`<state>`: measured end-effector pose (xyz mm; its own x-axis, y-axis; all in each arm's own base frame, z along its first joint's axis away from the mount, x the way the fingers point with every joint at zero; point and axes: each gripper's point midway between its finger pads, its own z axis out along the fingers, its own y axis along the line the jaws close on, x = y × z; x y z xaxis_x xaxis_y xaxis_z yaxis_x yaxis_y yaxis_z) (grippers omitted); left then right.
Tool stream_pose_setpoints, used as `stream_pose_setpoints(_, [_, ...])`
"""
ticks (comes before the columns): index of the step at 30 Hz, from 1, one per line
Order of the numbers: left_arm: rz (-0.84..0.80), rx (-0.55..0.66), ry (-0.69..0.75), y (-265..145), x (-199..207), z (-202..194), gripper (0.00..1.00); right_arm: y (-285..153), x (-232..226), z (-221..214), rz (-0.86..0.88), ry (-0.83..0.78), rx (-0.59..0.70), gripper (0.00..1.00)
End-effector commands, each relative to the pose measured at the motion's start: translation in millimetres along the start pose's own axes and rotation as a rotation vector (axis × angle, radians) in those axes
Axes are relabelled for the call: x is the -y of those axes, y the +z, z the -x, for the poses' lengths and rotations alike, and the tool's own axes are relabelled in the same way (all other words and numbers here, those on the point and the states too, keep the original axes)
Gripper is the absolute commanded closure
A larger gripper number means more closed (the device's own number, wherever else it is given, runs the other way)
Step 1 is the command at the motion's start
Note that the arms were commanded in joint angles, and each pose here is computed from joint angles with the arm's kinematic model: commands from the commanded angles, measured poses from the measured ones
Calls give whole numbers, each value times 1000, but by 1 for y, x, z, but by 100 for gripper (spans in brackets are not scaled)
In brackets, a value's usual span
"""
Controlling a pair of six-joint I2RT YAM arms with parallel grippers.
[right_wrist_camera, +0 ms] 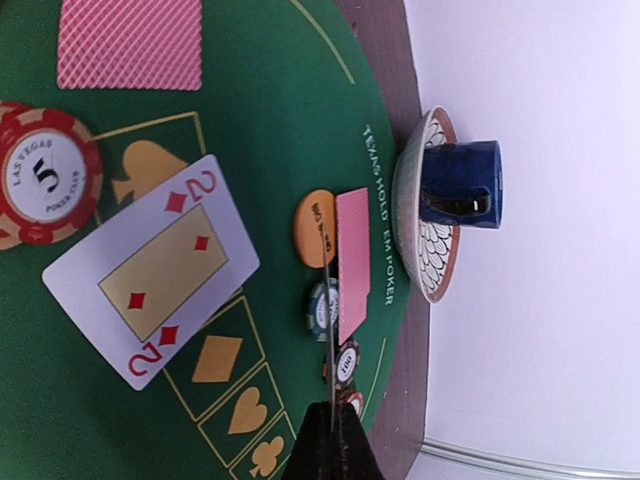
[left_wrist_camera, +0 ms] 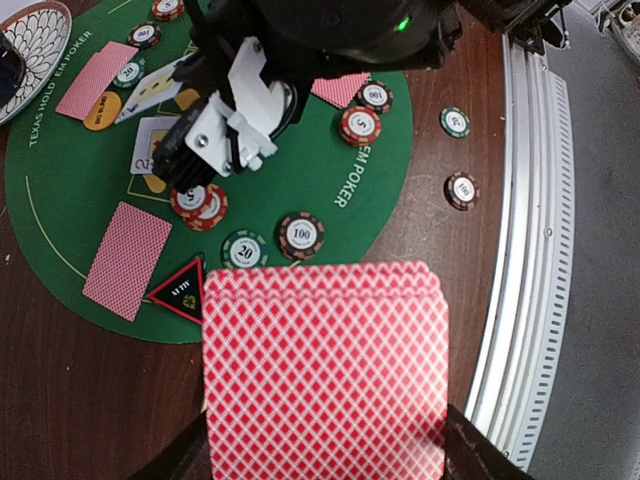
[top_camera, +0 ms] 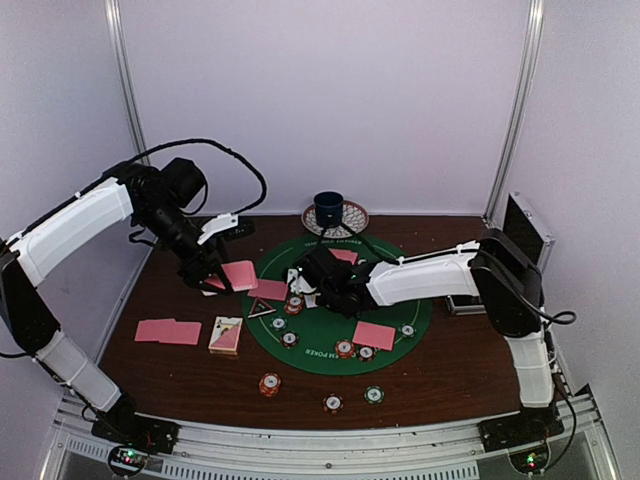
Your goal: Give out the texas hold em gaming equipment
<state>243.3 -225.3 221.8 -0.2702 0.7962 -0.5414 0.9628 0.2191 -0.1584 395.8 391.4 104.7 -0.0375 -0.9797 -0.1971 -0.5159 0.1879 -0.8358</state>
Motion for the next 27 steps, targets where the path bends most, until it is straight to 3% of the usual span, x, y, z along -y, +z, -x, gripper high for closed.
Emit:
stream_pose_setpoints(1, [0,39,0,-11,5,5,100,7,-15,1,18,-45,12,100])
stream_pose_setpoints(7, [-2,36,0,-11,5,5,100,3,-38,-6,144,-23,1,97])
stream_pose_setpoints(8, [-3,37,0,-11,4,5,100,1,-38,-6,154,-15,4,91])
stream_pose_setpoints(12, [-6,38,-1,-10,4,7,100,-7,-36,-8,167,19,12,47])
stream_pose_setpoints(18, [-2,39,4,-12,3,7,100,-23,-3,-3,117,137,42,4])
stream_pose_setpoints(21, [-2,39,5,-12,3,8,100,-33,26,1,69,254,63,1])
stream_pose_setpoints(27, [0,38,8,-12,3,7,100,-52,90,-10,25,654,55,1])
